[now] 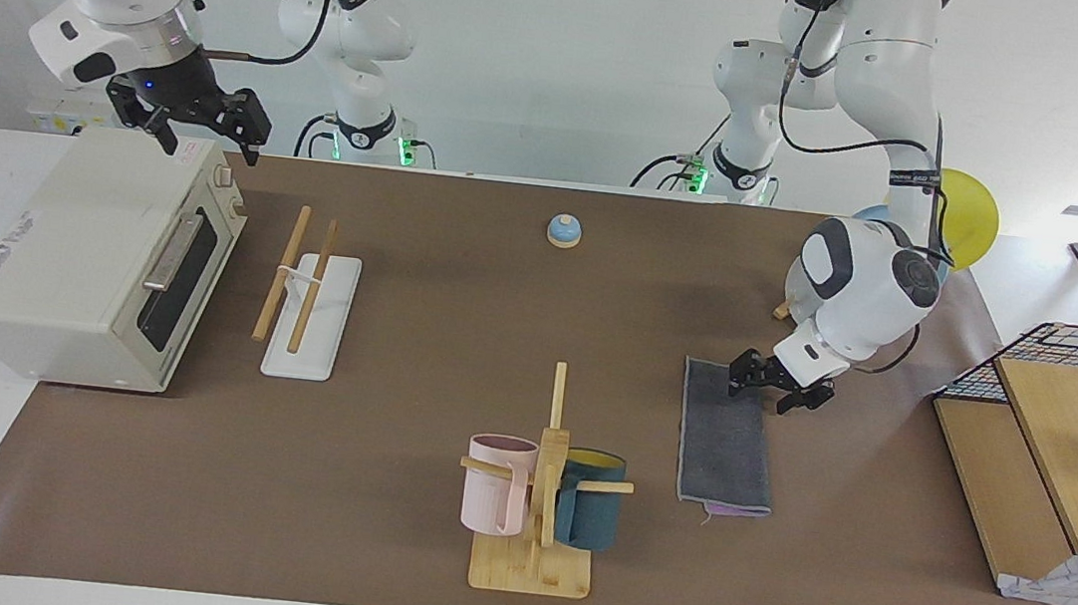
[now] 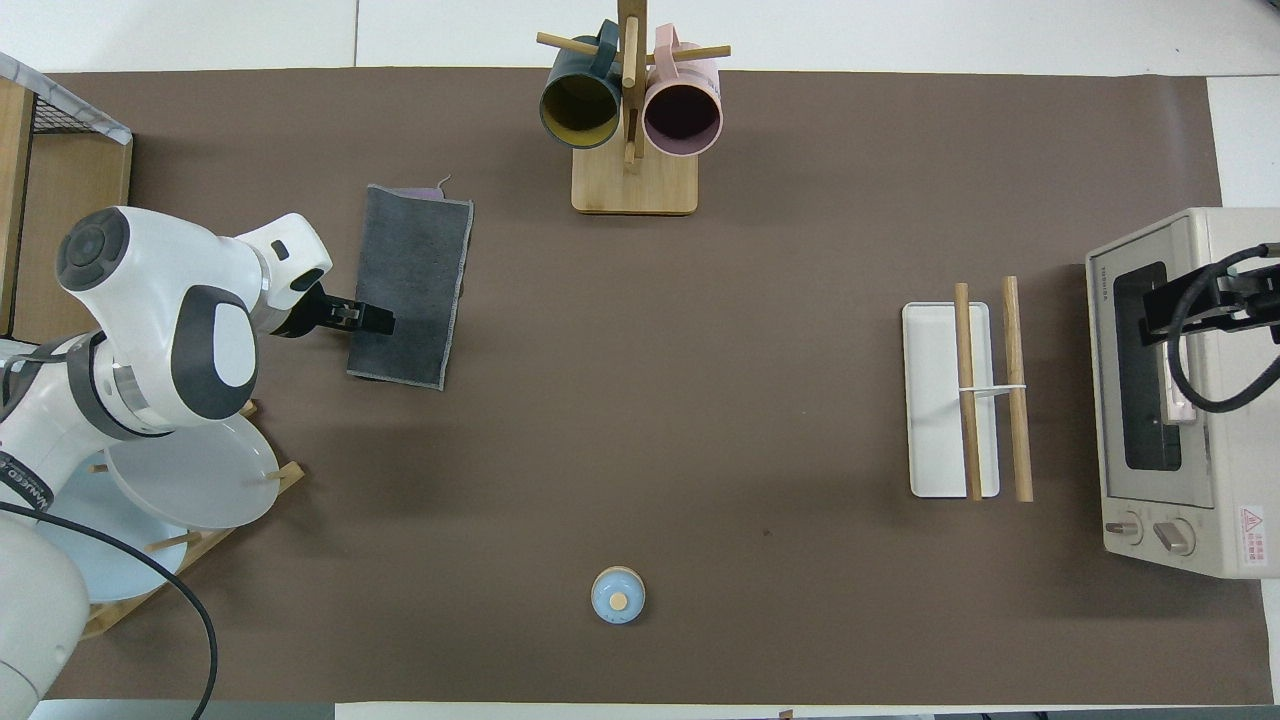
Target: Fold towel and hang on rack
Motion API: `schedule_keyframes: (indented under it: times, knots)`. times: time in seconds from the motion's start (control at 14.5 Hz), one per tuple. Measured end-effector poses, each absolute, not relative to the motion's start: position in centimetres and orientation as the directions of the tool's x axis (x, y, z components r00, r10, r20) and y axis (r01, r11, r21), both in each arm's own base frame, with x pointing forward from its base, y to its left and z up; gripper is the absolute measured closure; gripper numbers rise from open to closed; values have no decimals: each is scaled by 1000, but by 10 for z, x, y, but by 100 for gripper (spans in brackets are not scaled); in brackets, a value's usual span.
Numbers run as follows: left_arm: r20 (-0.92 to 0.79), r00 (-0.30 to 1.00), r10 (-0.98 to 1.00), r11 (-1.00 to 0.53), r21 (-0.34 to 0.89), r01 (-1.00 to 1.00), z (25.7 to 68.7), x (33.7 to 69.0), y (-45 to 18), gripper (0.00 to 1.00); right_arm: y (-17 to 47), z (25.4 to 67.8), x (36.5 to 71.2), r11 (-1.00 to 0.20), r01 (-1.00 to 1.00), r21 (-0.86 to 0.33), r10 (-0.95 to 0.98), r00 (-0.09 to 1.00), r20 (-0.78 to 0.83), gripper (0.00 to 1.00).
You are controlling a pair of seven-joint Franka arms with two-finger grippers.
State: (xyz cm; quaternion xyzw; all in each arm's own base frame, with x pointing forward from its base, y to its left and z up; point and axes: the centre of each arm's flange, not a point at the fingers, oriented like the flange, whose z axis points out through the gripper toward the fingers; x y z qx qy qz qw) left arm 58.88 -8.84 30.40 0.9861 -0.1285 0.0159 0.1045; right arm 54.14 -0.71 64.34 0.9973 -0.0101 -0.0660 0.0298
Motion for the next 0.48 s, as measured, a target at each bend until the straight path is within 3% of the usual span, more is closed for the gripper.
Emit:
schedule_keyframes:
  times: [0.48]
  knots:
    - [51,965,-258,-943,205,-263,300,587,-94,32,-7,643,541,-998,-16,61,-24,991,-131,0]
